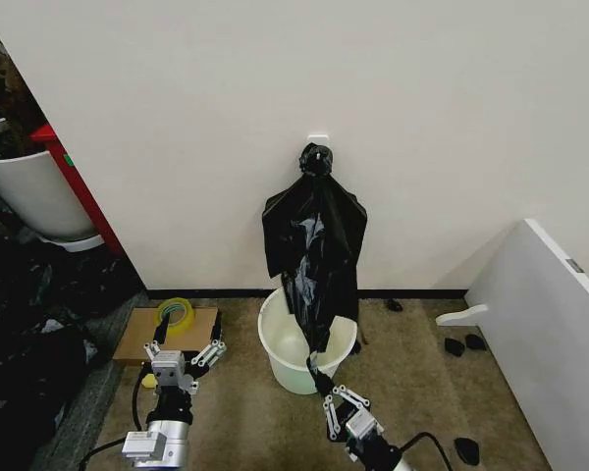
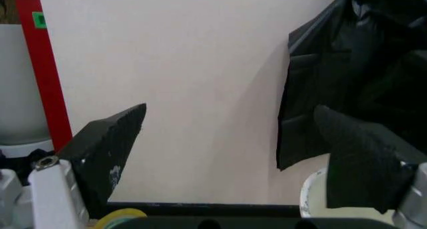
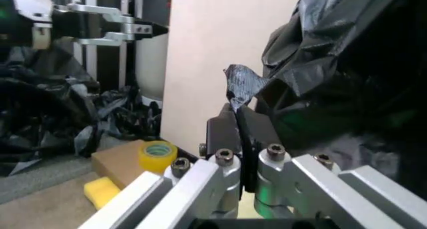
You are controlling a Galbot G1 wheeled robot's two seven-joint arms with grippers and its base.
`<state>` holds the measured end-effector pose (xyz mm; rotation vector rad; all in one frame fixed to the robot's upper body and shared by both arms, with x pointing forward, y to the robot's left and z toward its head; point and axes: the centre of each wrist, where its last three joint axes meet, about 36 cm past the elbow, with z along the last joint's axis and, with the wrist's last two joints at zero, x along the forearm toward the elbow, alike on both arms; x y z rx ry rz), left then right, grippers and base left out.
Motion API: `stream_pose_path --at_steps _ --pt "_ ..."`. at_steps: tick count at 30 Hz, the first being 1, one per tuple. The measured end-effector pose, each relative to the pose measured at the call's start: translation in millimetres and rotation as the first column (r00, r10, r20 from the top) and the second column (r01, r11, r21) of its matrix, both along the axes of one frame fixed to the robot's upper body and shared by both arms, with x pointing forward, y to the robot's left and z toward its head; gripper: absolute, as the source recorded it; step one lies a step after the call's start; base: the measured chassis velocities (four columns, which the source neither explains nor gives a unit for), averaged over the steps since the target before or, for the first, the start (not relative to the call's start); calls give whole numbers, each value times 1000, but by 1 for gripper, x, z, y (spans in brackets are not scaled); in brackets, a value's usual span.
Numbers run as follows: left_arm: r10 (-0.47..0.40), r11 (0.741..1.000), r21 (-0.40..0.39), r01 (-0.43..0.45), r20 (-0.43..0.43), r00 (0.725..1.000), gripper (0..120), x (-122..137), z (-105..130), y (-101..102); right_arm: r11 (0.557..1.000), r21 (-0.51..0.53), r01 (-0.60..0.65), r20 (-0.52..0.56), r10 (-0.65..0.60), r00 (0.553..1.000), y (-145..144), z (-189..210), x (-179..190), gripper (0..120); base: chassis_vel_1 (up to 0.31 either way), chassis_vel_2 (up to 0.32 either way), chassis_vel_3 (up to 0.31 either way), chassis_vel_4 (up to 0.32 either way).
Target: Place the garbage bag over the trash bin.
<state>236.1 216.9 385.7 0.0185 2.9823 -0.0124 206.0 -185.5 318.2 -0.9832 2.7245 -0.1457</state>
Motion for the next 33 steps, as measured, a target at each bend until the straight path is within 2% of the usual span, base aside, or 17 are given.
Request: stream_pose_path --at_steps 5,10,13,15,16,17,19,21,22,23,25,27,30,33 --pt "0 1000 -1 0 1 1000 99 0 0 0 999 -27 -39 23 40 999 -5 -3 1 0 0 0 0 0" --pt "-11 1000 3 11 9 1000 99 2 2 0 1000 -13 -13 29 13 1000 -1 -3 6 0 0 0 0 0" --pt "-49 999 -1 49 27 998 99 7 10 0 1000 -6 9 36 -8 999 0 0 13 0 0 0 0 0" --pt "-103 995 -9 104 48 993 100 14 20 -1 1000 -4 30 46 -30 998 0 3 21 0 0 0 0 0" --pt "-167 986 -10 168 83 983 100 25 35 0 999 -15 47 63 -46 997 -2 6 28 0 0 0 0 0" --pt "-167 986 -10 168 83 983 100 25 35 0 999 -15 47 63 -46 997 -2 6 28 0 0 0 0 0" --pt "-250 968 -4 251 106 963 100 39 51 1 997 -40 65 99 -60 993 -4 8 40 0 0 0 0 0" --pt "-348 937 1 350 115 931 100 54 70 4 995 -58 79 130 -71 989 -3 9 50 0 0 0 0 0" --pt "-348 937 1 350 115 931 100 54 70 4 995 -58 79 130 -71 989 -3 9 50 0 0 0 0 0" --pt "-404 914 9 405 104 909 100 61 77 5 994 -66 88 151 -77 985 -1 9 58 0 0 0 0 0" --pt "-466 885 25 466 89 880 100 70 84 5 992 -75 98 180 -83 980 4 10 67 0 0 0 0 0" --pt "-485 875 29 484 84 871 100 73 85 4 992 -78 102 185 -86 979 5 10 68 0 0 0 0 0" --pt "-551 834 37 550 36 834 100 88 82 -6 991 -82 110 190 -93 977 7 8 70 0 0 0 0 0" --pt "-569 823 27 568 15 823 100 99 83 -14 990 -86 115 191 -97 977 5 7 70 0 0 0 0 0"
